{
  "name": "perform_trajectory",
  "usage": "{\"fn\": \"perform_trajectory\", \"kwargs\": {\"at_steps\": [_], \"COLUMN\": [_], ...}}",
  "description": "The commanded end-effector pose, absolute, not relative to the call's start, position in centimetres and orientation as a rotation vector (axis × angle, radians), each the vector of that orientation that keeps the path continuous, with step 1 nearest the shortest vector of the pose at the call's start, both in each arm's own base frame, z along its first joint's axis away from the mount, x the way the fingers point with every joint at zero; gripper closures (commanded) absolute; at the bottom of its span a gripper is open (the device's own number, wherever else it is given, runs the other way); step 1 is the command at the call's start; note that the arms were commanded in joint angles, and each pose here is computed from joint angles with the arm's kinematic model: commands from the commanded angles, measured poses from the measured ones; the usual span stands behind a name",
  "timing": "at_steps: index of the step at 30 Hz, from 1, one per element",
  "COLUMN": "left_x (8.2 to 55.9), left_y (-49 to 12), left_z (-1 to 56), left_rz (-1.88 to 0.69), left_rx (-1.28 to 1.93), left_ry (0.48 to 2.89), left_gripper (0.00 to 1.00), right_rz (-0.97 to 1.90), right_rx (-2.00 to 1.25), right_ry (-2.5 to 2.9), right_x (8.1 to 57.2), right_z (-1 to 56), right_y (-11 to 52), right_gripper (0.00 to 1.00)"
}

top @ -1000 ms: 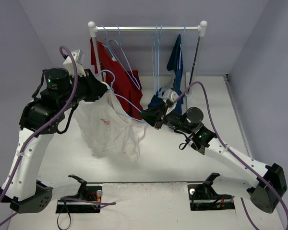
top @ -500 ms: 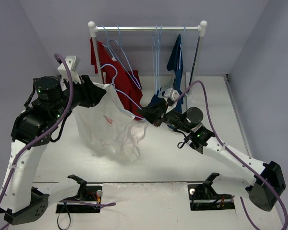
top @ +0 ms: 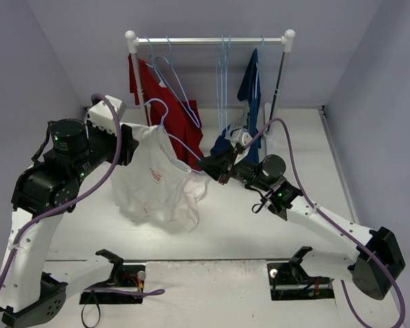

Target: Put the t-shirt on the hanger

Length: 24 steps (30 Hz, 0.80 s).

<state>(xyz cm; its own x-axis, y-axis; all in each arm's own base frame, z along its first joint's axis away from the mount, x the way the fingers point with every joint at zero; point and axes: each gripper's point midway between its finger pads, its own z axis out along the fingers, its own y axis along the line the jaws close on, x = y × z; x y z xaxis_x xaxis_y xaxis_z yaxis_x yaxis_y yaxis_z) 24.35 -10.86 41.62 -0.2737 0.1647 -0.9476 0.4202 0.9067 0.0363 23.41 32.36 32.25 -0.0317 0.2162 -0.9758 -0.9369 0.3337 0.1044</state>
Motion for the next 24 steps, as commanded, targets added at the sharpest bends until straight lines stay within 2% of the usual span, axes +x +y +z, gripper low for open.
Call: {"fn": "perform_trajectory", "kwargs": {"at_steps": [1,4,6,9,13,24], "left_x": [24.7,25.3,24.8,23.6,23.0,23.5], "left_y": [-9.2,-9.5,-10.3,-11.8,-11.8,-12.6], "left_z": [44.3,43.5,42.7,41.6,39.9,37.8], "left_rz": [-0.032,0.024,0.008,-0.078,-0.064,-0.093], "left_rx": [0.674,0.795,0.92,1.042,1.152,1.292], "left_ry": [1.694,1.694,1.687,1.666,1.653,1.65], "left_gripper": [0.49,0.43,0.35,0.3,0.23,0.21], "right_rz": [1.095,1.119,1.132,1.135,1.142,1.194], "right_rx": [-0.781,-0.817,-0.838,-0.866,-0.889,-0.954], "right_ry": [1.079,1.082,1.084,1.087,1.085,1.054], "right_x": [22.3,21.7,21.5,21.2,20.8,19.2], "right_z": [35.7,35.3,35.2,35.0,34.7,35.0], "right_y": [31.6,31.9,32.1,32.2,32.2,32.3], "right_gripper": [1.0,1.0,1.0,1.0,1.0,1.0]}}
